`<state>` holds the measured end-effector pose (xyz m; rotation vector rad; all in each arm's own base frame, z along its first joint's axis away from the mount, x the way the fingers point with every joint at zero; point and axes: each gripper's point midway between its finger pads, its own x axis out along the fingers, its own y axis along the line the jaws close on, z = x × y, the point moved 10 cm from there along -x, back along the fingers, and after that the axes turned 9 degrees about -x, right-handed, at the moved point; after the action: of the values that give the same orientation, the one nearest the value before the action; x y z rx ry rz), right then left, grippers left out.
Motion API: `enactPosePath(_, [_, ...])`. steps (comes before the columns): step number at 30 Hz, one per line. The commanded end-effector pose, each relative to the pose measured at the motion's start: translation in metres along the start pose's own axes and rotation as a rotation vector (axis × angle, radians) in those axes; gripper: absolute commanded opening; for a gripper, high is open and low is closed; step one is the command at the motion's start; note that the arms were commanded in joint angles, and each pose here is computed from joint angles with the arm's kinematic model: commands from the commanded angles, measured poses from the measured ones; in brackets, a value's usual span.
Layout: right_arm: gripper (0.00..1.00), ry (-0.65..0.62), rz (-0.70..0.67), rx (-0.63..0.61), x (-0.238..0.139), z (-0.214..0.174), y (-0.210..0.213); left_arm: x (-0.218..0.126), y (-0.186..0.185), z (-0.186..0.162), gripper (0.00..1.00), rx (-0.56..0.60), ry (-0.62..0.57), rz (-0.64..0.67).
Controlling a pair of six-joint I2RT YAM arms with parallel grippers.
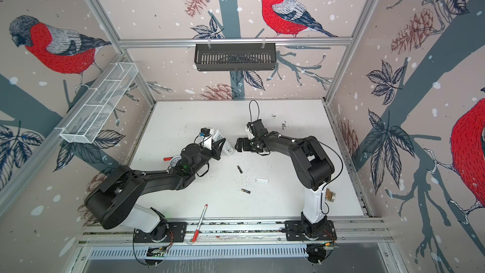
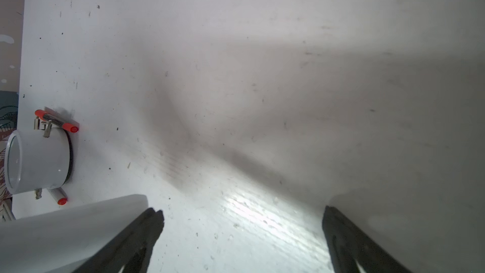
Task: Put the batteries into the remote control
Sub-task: 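Move the right gripper down toward a black-and-gold AA battery on the table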
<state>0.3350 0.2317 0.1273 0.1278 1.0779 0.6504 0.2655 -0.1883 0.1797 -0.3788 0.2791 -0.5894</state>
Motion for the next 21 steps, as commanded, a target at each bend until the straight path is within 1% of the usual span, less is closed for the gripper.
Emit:
enactPosePath(1, [0.99, -0.021, -0.055, -0.051, -0.013, 0.001, -0.001, 0.0, -0.006, 0.016, 0.0, 0.006, -0.064, -0.024])
enactPosePath(5, [0.99, -0.012, -0.067, -0.131, -0.029, -0.009, 0.002, 0.001, -0.003, 0.026, 0.0, -0.033, -0.039, -0.025])
enactPosePath(9, [1.0, 0.037, -0.077, -0.24, -0.037, -0.028, 0.013, -0.001, -0.001, 0.037, 0.0, -0.07, 0.002, -0.018])
enactPosePath(11, [0.99, 0.065, -0.078, -0.29, -0.038, -0.037, 0.022, -0.003, -0.002, 0.042, 0.0, -0.082, 0.021, 0.011])
enactPosePath(14, [0.94, 0.099, -0.094, -0.338, -0.039, -0.049, 0.035, -0.009, -0.002, 0.049, 0.0, -0.1, 0.053, 0.039])
enactPosePath(18, [0.79, 0.13, -0.099, -0.359, -0.041, -0.059, 0.045, -0.021, 0.001, 0.053, 0.0, -0.129, 0.076, 0.081])
enactPosePath(19, [0.76, 0.136, -0.107, -0.37, -0.041, -0.061, 0.048, -0.025, 0.002, 0.054, 0.0, -0.135, 0.071, 0.083])
enactPosePath(21, [0.73, 0.149, -0.121, -0.391, -0.042, -0.065, 0.053, -0.032, 0.003, 0.054, 0.0, -0.141, 0.061, 0.083])
